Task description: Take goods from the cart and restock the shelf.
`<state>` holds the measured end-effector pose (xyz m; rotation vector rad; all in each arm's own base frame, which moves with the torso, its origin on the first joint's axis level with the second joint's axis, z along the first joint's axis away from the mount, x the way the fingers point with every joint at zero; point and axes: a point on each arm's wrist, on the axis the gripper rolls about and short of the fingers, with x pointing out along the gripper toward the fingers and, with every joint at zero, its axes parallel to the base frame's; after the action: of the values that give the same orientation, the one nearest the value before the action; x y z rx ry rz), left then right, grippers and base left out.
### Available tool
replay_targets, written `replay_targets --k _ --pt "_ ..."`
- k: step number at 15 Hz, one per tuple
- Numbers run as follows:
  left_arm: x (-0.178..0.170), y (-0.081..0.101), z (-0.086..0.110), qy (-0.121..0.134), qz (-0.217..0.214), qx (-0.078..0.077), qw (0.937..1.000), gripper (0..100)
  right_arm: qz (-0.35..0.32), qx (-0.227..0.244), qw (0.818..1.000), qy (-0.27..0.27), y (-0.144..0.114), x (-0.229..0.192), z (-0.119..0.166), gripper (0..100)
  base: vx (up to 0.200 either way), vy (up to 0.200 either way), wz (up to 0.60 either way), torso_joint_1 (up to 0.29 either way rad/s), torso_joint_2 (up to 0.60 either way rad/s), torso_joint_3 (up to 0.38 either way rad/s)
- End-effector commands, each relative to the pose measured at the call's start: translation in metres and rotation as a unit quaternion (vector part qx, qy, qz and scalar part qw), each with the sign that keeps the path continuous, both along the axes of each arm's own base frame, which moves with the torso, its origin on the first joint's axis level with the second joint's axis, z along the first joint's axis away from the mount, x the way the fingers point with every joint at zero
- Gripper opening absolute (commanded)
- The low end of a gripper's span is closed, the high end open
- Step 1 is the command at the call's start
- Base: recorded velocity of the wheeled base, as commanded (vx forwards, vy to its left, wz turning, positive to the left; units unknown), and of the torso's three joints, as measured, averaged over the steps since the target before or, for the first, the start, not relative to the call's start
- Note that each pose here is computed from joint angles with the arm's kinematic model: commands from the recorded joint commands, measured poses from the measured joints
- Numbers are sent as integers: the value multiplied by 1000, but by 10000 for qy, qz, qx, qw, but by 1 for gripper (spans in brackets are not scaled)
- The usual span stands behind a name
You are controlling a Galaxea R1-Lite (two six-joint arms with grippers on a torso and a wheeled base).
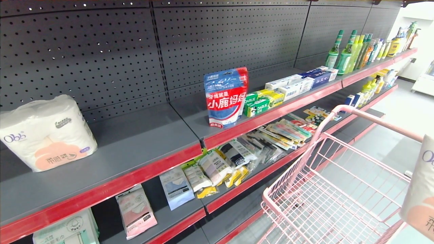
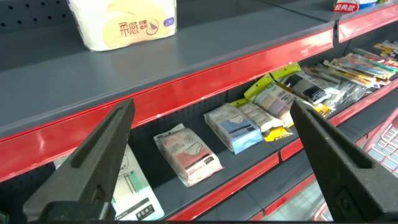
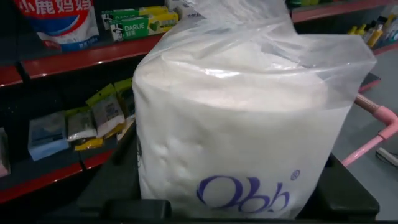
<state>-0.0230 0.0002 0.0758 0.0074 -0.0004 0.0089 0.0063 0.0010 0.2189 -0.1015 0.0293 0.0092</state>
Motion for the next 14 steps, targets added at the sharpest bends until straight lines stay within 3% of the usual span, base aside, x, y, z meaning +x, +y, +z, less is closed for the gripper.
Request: replay_targets --k 1,4,14 --pt "0 0 0 2 1 1 10000 100 0 -5 10000 20 0 1 0 0 0 0 0 0 0 0" --pt "0 0 0 2 1 1 10000 100 8 -5 10000 12 0 0 0 0 0 0 0 59 -119 -73" --pt "0 0 0 2 1 1 10000 100 24 -10 10000 58 0 3 -1 0 0 0 0 164 -365 -205"
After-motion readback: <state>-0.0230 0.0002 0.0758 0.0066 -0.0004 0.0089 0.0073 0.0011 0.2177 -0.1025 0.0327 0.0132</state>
